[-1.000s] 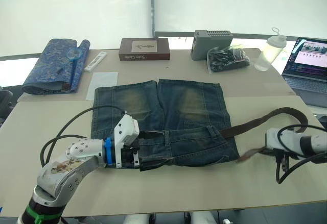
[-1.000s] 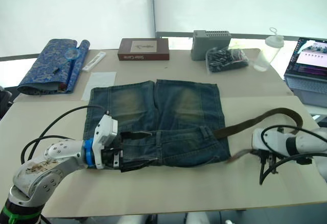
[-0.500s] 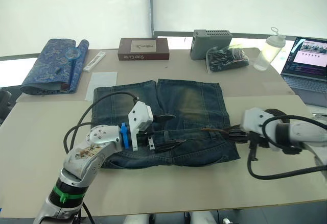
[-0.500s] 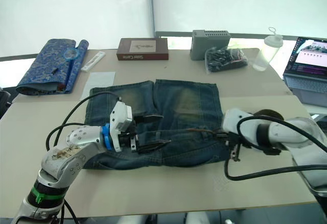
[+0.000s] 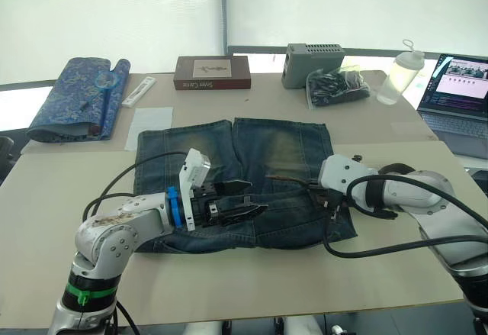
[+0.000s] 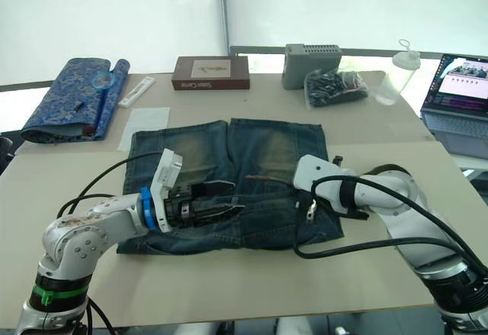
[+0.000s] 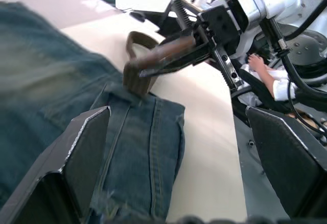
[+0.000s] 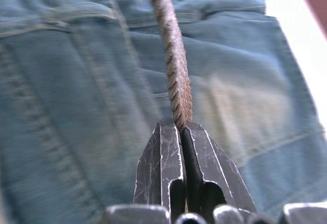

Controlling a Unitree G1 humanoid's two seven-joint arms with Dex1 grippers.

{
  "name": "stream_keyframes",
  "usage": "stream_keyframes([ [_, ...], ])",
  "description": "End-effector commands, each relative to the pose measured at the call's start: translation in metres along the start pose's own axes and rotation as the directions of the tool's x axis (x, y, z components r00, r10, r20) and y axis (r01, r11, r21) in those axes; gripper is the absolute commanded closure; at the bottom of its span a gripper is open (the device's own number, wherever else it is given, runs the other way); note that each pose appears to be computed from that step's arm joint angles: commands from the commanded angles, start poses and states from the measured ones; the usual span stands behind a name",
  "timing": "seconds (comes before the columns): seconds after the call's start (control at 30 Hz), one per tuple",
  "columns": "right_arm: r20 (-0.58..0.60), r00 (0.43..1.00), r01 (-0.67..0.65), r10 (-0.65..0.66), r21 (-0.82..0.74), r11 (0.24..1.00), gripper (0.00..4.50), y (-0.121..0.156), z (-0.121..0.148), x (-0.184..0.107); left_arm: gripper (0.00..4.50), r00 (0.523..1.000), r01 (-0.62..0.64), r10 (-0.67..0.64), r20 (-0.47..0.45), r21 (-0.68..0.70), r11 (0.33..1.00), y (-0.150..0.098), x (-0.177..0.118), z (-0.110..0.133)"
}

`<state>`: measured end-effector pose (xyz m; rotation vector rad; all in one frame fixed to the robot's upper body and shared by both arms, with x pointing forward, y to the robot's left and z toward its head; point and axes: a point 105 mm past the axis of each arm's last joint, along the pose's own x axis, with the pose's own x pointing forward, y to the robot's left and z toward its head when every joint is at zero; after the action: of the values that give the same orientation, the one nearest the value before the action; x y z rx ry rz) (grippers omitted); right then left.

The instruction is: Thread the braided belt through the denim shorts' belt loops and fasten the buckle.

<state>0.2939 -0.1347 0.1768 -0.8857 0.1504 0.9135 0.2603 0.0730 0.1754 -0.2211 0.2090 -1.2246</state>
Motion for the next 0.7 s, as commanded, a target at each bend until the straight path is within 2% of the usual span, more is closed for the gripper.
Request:
stream_keyframes([
  [0.03,0.056,0.998,0.010,-0.008,-0.034,0.999,4.47,0.001,0.016,0.002,0.00,0.998,-0.057,0.053,0.027,0.154,0.986,0.000,0.002,0.013],
  [0.13,0.062,0.998,0.002,0.002,-0.065,0.998,4.47,0.002,0.018,0.007,0.00,0.997,-0.067,0.059,0.055,0.146,0.987,0.001,0.005,0.019],
  [0.2,0.066,0.998,0.009,-0.003,-0.099,0.995,4.47,0.001,0.021,0.010,0.00,0.996,-0.071,0.067,0.056,0.068,0.995,0.003,0.005,0.017],
  [0.27,0.083,0.997,0.000,0.007,-0.090,0.996,4.47,0.002,0.024,0.012,0.00,0.996,-0.085,0.079,0.048,0.139,0.987,0.003,0.004,0.018],
  [0.33,0.091,0.996,-0.008,0.015,-0.079,0.997,4.47,0.003,0.025,0.012,0.00,0.994,-0.110,0.108,0.025,0.299,0.948,0.004,0.005,0.018],
  [0.4,0.087,0.996,-0.019,0.026,-0.083,0.996,4.47,0.005,0.025,0.013,0.00,0.995,-0.100,0.090,0.044,0.392,0.914,0.002,0.007,0.023],
  [0.7,0.073,0.995,-0.056,0.064,-0.103,0.993,4.47,0.010,0.028,0.015,0.00,0.999,-0.032,0.032,0.011,0.679,0.733,-0.002,0.019,0.026],
])
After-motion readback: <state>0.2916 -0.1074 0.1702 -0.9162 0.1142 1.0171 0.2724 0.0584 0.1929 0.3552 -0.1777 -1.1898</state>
